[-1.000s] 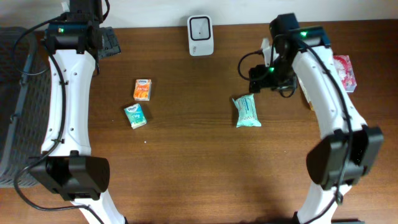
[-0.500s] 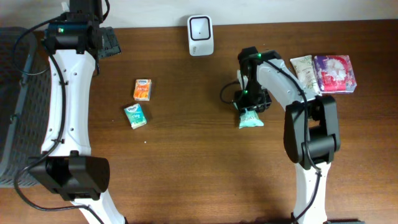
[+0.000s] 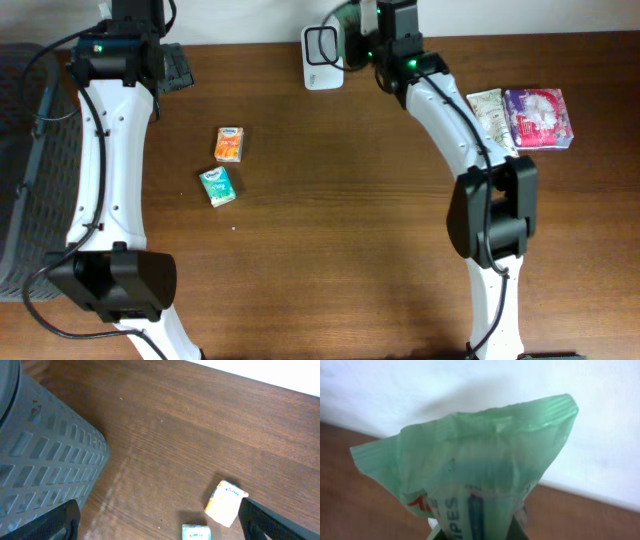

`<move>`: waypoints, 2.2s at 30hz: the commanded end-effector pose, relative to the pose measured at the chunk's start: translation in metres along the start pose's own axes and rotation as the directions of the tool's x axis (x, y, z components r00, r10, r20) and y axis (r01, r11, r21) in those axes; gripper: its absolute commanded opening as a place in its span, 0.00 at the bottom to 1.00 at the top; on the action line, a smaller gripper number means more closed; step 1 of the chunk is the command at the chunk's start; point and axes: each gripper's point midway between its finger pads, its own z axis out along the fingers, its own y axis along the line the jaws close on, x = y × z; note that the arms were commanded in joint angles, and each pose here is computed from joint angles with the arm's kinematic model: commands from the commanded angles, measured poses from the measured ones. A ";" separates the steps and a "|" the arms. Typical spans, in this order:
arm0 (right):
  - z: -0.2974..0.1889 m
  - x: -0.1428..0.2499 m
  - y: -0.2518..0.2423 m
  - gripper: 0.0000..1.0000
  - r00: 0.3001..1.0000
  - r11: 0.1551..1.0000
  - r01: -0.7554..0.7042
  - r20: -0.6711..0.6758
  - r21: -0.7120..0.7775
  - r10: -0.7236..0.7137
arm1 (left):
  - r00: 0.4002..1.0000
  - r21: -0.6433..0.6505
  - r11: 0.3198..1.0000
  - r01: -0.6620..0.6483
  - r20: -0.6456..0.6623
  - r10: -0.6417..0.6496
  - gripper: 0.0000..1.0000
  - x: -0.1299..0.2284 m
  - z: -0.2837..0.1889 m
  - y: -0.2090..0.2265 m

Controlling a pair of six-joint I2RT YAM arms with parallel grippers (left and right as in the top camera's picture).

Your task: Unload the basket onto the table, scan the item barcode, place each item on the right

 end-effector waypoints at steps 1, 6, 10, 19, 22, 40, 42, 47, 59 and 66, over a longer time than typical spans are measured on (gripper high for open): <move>0.026 0.006 0.020 0.04 0.998 0.999 0.028 0.061 -0.044 -0.025 | 1.000 -0.009 1.000 -0.004 0.013 0.004 0.99 -0.004 -0.002 0.004; 0.048 0.027 0.029 0.04 0.997 0.998 0.036 0.068 -0.059 -0.032 | 1.000 -0.009 1.000 -0.004 0.013 0.004 0.99 -0.004 -0.002 0.004; -0.001 -0.043 -0.014 0.04 0.983 1.000 -0.027 0.183 -0.003 0.027 | 1.000 -0.009 1.000 -0.004 0.013 0.004 0.99 -0.004 -0.002 0.004; -0.164 0.165 -0.200 0.04 0.666 0.863 -0.147 -0.597 0.483 0.447 | 1.000 -0.009 1.000 -0.004 0.013 0.004 0.99 -0.004 -0.002 0.004; -0.195 0.191 -0.213 0.67 0.570 0.833 -0.098 -0.655 0.545 0.496 | 1.000 -0.009 1.000 -0.004 0.013 0.004 0.99 -0.004 -0.002 0.004; -0.356 0.019 0.005 0.99 0.781 0.908 -0.418 -0.520 -0.025 0.345 | 1.000 -0.009 1.000 -0.004 0.013 0.004 0.99 -0.004 -0.002 0.004; -0.327 0.026 0.027 0.99 0.780 0.917 -0.388 -0.562 -0.091 0.275 | 1.000 -0.009 1.000 -0.004 0.013 0.004 0.99 -0.004 -0.002 0.003; -0.222 0.047 0.109 0.99 0.795 0.884 -0.336 -0.601 -0.325 0.081 | 1.000 -0.009 1.000 -0.004 0.013 0.004 0.99 -0.004 -0.002 0.004; -0.197 0.126 -0.084 0.99 0.633 0.858 -0.225 -0.600 0.462 0.489 | 1.000 -0.009 1.000 -0.004 0.013 0.004 0.99 -0.004 -0.002 0.004; -0.244 0.138 -0.188 0.99 0.577 0.702 -0.309 -0.460 0.642 0.675 | 0.989 0.337 0.942 0.016 -0.147 0.035 0.99 0.028 -0.014 -0.054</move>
